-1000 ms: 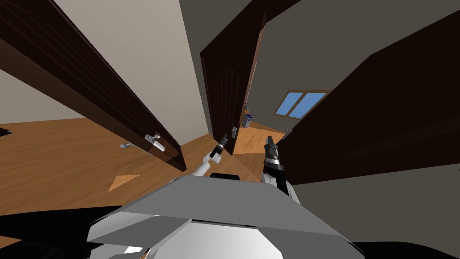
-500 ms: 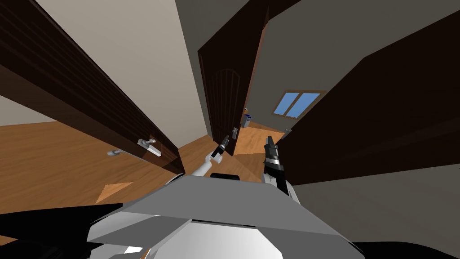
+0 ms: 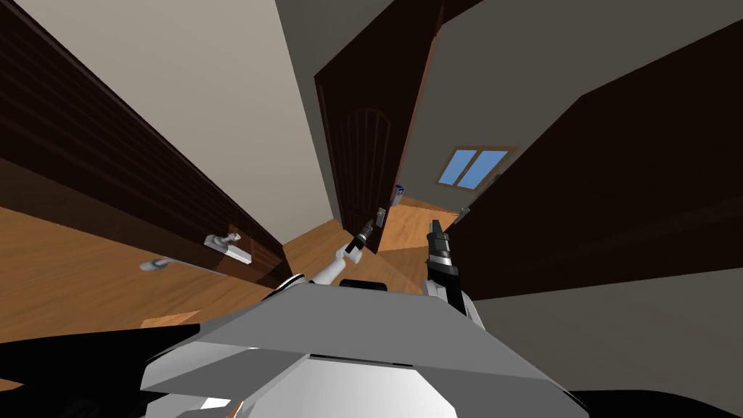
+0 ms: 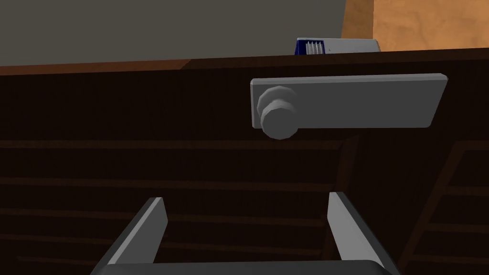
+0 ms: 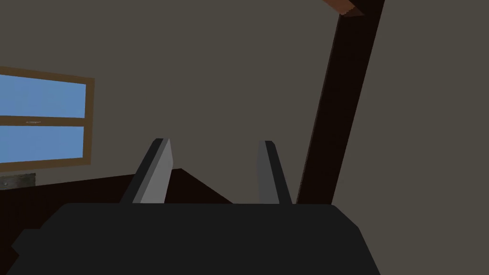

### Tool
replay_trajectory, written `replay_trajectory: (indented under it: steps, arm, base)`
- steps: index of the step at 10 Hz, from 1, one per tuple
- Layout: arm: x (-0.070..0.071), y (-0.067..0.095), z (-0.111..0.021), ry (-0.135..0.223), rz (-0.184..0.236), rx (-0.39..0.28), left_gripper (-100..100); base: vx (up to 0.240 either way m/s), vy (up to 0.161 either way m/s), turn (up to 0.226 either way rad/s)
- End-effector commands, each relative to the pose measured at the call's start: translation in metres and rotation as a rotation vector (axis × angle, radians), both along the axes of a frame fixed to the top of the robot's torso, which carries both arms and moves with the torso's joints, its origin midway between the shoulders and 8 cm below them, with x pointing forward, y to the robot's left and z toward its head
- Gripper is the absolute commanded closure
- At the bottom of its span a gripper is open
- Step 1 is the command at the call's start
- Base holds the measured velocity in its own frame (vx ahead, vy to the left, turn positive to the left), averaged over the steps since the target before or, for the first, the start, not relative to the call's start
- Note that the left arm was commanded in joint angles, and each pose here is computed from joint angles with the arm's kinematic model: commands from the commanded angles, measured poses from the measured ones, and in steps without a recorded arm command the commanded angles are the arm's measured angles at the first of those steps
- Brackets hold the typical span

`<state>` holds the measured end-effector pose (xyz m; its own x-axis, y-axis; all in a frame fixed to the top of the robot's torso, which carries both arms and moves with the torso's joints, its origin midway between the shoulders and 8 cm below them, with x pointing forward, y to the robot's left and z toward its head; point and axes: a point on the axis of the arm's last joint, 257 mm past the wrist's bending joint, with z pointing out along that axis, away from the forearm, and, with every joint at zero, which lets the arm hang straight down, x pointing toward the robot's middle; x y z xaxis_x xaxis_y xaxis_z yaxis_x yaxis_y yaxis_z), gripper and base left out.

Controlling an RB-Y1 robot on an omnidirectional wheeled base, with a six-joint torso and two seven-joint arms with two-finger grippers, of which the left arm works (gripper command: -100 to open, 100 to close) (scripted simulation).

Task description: Push the door open

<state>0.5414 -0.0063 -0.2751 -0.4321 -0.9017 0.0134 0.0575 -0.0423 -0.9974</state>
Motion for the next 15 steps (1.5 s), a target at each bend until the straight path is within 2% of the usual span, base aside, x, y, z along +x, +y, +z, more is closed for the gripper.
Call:
replay_trajectory:
  steps: [1,6,7,8,11,13,15]
  arm:
    - [0.000,-0.010,-0.005,0.014,-0.017,0.012,-100]
    - [-0.002,-0.043,-0.020,0.052,-0.065,0.042,-100]
    - [-0.001,-0.040,-0.018,0.048,-0.060,0.040,-100]
    - [0.004,-0.023,-0.024,0.047,-0.046,0.065,-100]
    - [0.008,-0.010,-0.028,0.047,-0.031,0.081,-100]
    - [0.008,-0.011,-0.027,0.049,-0.028,0.073,-100]
    - [0.005,-0.026,-0.023,0.054,-0.033,0.044,-100]
  base:
    - [0.085,0.120,-0.126]
    - [0.111,0.148,-0.099]
    - [0.041,0.044,-0.009]
    - [0.088,-0.035,-0.033]
    - [0.166,-0.101,-0.023]
    - [0.192,-0.111,-0.030]
    - [0.192,-0.091,-0.029]
